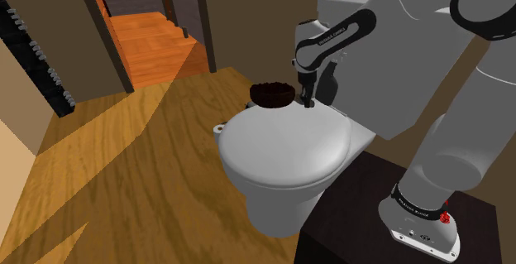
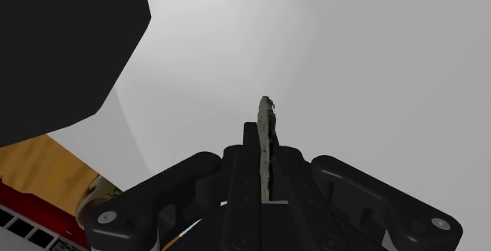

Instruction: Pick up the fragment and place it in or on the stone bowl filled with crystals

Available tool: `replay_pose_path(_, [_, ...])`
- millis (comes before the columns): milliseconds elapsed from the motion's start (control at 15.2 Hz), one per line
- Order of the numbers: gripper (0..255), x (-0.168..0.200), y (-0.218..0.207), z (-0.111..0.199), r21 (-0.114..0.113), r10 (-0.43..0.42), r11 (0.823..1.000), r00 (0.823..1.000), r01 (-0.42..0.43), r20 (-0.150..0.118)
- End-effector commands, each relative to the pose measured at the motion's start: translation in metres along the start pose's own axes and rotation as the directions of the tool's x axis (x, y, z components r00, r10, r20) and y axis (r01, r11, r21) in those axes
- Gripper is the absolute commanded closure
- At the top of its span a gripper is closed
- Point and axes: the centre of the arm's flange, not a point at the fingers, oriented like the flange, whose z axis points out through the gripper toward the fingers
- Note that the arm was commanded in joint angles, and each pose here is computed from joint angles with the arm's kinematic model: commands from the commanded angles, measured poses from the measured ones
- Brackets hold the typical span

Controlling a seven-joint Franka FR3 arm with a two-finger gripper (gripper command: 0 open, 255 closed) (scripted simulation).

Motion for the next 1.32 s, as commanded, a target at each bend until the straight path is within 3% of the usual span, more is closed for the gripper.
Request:
replay_pose_path(0, [255, -0.001, 0.0, -0.008, 0.0, 0.0, 1.0, 1.0, 0.0, 0.0])
replay_pose_path(1254, [255, -0.013, 0.004, -0.108, 0.0, 0.0, 1.0, 1.0, 0.0, 0.0])
